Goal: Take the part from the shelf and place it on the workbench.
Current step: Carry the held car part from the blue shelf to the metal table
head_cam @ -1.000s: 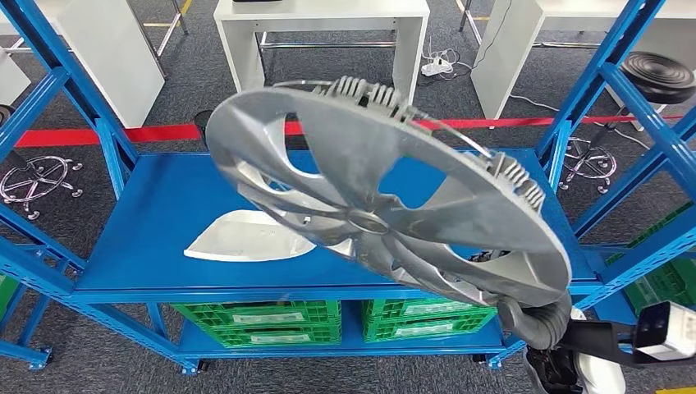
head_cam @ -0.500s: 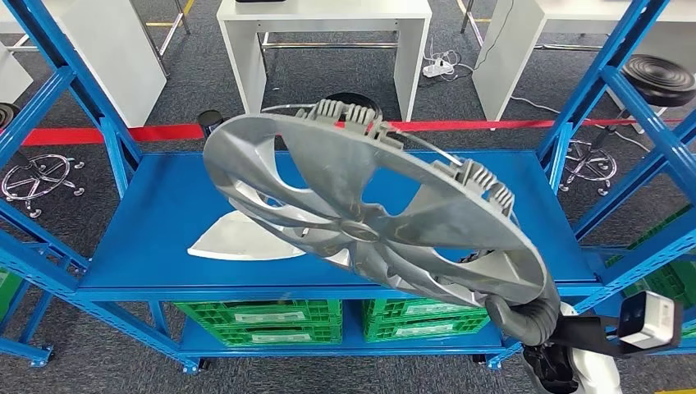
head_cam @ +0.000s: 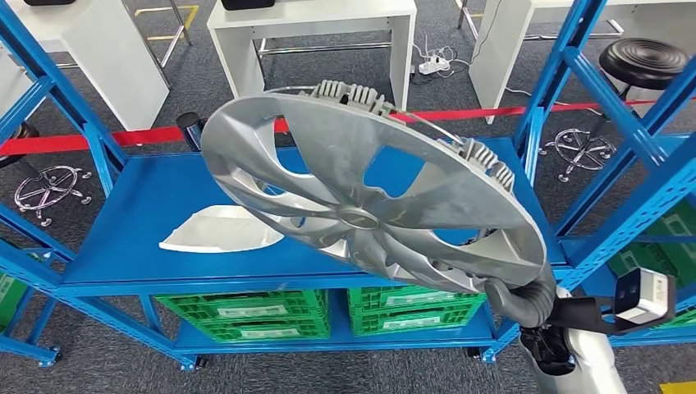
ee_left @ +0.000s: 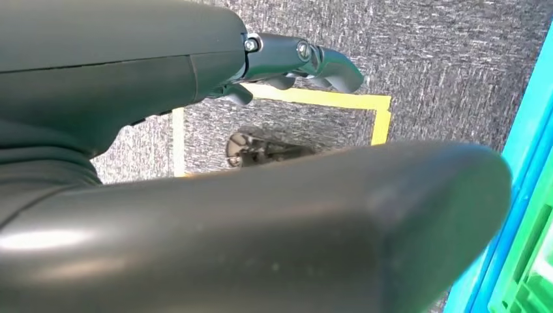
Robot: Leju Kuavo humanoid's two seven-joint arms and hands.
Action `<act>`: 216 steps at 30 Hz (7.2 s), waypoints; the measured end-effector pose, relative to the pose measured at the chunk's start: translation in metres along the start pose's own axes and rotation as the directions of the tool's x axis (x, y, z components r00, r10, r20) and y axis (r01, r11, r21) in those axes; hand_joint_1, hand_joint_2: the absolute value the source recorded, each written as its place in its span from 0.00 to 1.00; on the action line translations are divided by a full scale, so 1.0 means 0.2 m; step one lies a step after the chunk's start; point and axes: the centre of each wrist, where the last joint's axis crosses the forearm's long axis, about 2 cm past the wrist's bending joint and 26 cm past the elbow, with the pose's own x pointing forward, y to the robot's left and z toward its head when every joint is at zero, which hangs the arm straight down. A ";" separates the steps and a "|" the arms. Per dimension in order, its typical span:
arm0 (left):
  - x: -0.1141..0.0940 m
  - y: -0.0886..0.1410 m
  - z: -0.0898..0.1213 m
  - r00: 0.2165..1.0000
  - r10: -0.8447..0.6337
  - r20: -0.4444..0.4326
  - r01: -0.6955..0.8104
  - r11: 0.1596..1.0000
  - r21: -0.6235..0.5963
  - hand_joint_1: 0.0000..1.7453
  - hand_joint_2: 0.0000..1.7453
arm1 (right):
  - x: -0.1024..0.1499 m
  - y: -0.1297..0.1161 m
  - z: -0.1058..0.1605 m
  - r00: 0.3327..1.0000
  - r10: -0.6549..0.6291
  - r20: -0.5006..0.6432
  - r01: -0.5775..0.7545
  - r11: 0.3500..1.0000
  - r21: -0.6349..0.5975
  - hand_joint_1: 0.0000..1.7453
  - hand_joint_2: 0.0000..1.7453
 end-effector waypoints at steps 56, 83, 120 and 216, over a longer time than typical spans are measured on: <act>0.05 0.04 -0.02 0.998 -0.052 -0.023 0.053 0.999 0.014 0.00 0.00 | -0.05 0.08 -0.17 0.996 -0.026 0.090 0.017 0.995 0.101 1.00 1.00; 0.04 0.06 -0.01 0.996 -0.091 -0.023 0.091 0.996 0.023 0.00 0.00 | -0.06 0.08 -0.08 0.996 0.026 0.088 -0.033 0.996 0.087 1.00 1.00; 0.05 0.05 -0.02 0.998 -0.060 -0.031 0.061 0.997 0.044 0.00 0.00 | 0.01 0.09 -0.09 0.991 0.087 0.104 -0.097 0.991 0.090 1.00 1.00; 0.02 0.05 0.00 0.986 -0.024 -0.162 0.038 0.996 0.082 0.00 0.00 | 0.15 0.06 -0.12 0.956 0.272 0.112 -0.288 0.945 0.156 1.00 1.00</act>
